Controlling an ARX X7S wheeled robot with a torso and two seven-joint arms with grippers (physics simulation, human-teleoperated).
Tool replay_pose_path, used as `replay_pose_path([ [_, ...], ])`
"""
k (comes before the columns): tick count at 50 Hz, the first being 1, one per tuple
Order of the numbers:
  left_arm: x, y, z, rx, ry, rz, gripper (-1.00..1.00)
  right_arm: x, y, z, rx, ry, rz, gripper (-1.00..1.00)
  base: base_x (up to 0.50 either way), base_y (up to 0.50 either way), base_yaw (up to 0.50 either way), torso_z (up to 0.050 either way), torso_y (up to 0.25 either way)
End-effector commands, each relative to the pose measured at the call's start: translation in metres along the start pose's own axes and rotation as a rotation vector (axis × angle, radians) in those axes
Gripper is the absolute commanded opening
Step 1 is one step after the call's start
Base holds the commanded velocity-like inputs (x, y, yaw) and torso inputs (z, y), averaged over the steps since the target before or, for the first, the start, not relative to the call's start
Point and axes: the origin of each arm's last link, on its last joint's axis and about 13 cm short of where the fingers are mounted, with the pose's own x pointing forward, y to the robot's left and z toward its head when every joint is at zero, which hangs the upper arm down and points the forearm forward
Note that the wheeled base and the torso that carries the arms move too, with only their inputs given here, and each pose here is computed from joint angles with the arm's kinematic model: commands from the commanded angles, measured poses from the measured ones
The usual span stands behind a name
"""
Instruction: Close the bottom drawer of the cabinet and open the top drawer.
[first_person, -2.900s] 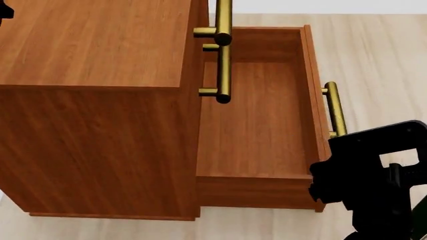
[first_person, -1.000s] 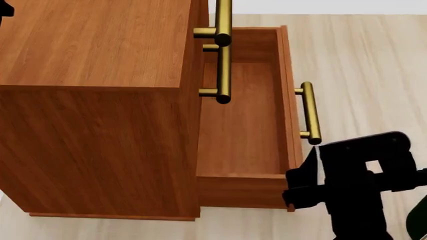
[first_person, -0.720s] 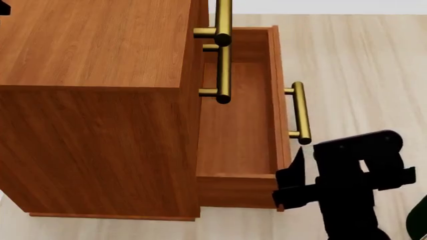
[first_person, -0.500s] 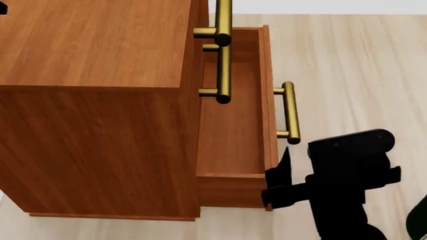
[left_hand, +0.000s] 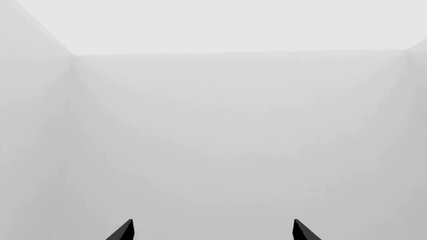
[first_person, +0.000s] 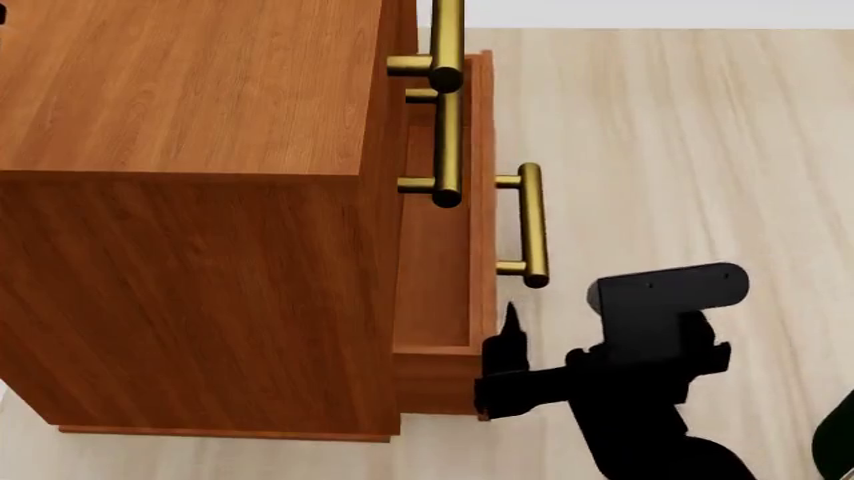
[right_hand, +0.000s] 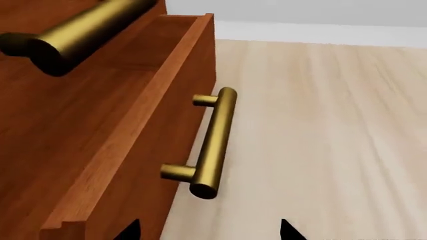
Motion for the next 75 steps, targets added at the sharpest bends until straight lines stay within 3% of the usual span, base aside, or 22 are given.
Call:
replay_pose_path([
  [1,0.001,0.0,0.001,0.004,-0.004,0.003,1.0,0.006,0.006,-0.015,0.1,0.069,0.068,1.0,0.0,0.0,0.0,0.0,0.0],
  [15,0.001,0.001,0.002,0.006,-0.007,0.007,1.0,0.015,0.013,-0.017,0.195,0.077,0.149,1.0,0.0,0.0,0.0,0.0,-0.001],
  [49,0.0,0.005,0.008,0.016,-0.017,0.014,1.0,0.044,0.038,-0.017,0.308,0.13,0.36,1.0,0.0,0.0,0.0,0.0,0.0],
  [75,0.002,0.005,0.007,0.016,-0.019,0.014,1.0,0.048,0.044,-0.017,0.315,0.145,0.415,1.0,0.0,0.0,0.01,0.0,-0.002],
])
